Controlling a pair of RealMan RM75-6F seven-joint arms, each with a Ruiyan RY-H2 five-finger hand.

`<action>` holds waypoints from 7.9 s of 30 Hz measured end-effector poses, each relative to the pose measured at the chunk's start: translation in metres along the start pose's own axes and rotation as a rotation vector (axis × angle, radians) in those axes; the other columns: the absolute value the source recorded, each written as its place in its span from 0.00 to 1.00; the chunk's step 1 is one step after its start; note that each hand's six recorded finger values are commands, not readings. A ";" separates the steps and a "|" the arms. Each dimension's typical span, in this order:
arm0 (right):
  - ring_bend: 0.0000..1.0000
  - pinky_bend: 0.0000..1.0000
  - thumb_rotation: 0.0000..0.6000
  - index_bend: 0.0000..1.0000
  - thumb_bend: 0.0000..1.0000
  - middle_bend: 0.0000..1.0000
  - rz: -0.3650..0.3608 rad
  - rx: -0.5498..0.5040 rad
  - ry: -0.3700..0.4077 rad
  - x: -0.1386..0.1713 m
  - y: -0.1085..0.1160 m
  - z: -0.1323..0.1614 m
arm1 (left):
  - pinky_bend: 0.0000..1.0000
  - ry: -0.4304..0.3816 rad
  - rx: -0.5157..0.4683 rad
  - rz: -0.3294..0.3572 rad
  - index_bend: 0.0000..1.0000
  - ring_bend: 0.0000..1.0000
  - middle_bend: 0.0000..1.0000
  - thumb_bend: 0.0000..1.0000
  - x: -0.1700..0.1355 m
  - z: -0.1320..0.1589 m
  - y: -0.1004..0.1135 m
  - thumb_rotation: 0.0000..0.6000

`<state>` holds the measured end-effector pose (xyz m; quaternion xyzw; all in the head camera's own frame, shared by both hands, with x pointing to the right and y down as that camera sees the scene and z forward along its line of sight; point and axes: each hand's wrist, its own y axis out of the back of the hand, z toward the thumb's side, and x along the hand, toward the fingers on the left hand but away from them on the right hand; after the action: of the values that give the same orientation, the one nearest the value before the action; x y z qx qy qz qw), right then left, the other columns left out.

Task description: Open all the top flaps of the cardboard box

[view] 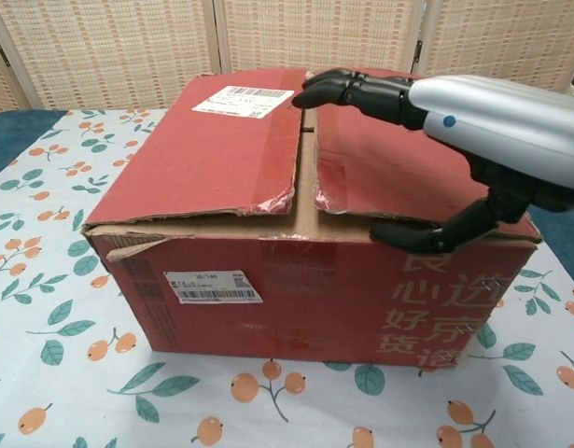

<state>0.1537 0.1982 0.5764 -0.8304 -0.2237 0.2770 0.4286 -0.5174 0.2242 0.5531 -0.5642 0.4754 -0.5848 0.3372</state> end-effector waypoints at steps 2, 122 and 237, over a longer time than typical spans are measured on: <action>0.00 0.00 1.00 0.00 0.39 0.00 -0.005 0.011 0.002 -0.003 0.001 0.000 | 0.00 0.006 -0.006 0.000 0.00 0.13 0.15 0.25 0.000 -0.002 0.001 1.00; 0.00 0.00 1.00 0.00 0.39 0.00 -0.590 0.186 -0.643 0.244 0.095 -0.152 | 0.00 -0.652 -0.102 -0.320 0.00 0.00 0.05 0.22 -0.003 0.338 -0.030 1.00; 0.00 0.00 1.00 0.00 0.39 0.00 -0.546 0.150 -0.717 0.249 0.092 -0.161 | 0.00 -0.428 0.144 0.288 0.00 0.00 0.04 0.23 -0.022 0.296 0.021 1.00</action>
<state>0.4572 0.2062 0.5099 -0.5593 -0.5482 0.4392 0.4402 -0.2275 0.1865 0.5000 -0.5762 0.4258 -0.4306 0.5489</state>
